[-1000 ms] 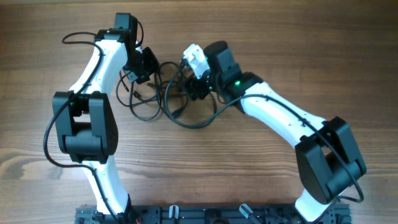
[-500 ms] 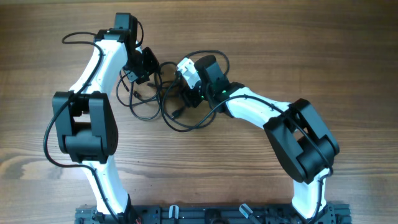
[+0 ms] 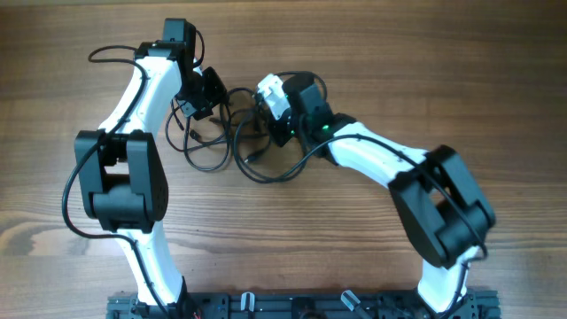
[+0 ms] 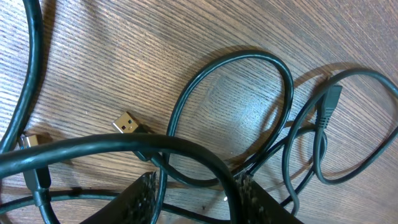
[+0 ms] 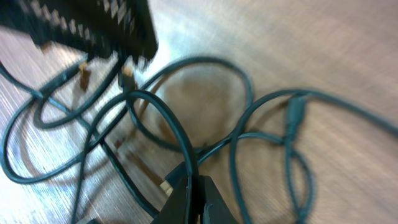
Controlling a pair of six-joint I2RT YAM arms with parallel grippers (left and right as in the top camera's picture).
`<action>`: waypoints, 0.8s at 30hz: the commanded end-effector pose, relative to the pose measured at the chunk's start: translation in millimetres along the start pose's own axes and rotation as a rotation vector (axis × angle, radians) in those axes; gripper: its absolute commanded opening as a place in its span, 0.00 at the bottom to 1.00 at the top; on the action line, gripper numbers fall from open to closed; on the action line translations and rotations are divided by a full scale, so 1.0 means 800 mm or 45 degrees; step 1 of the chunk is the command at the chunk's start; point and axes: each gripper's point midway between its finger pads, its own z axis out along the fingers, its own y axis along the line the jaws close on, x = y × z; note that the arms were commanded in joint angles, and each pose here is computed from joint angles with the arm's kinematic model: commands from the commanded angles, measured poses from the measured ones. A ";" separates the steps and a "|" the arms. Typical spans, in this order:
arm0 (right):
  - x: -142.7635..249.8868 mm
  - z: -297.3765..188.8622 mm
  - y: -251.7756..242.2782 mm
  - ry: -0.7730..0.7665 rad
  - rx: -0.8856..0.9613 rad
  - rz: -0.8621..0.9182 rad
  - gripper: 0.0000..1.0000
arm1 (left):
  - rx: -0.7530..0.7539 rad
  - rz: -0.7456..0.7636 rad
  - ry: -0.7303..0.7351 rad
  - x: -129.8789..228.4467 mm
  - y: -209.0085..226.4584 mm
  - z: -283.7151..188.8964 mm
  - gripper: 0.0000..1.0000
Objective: Untangle cables
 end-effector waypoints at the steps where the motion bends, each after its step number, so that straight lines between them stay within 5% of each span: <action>1: -0.022 -0.028 -0.023 -0.031 0.144 -0.014 0.04 | -0.026 -0.001 -0.002 -0.001 0.007 0.005 0.45; 13: 0.050 -0.047 -0.078 0.263 0.316 -0.013 0.04 | -0.028 -0.002 0.001 -0.001 0.007 0.005 0.47; 24: 0.071 -0.047 -0.090 0.319 0.252 -0.075 0.04 | -0.027 -0.001 0.000 -0.001 0.007 0.005 0.47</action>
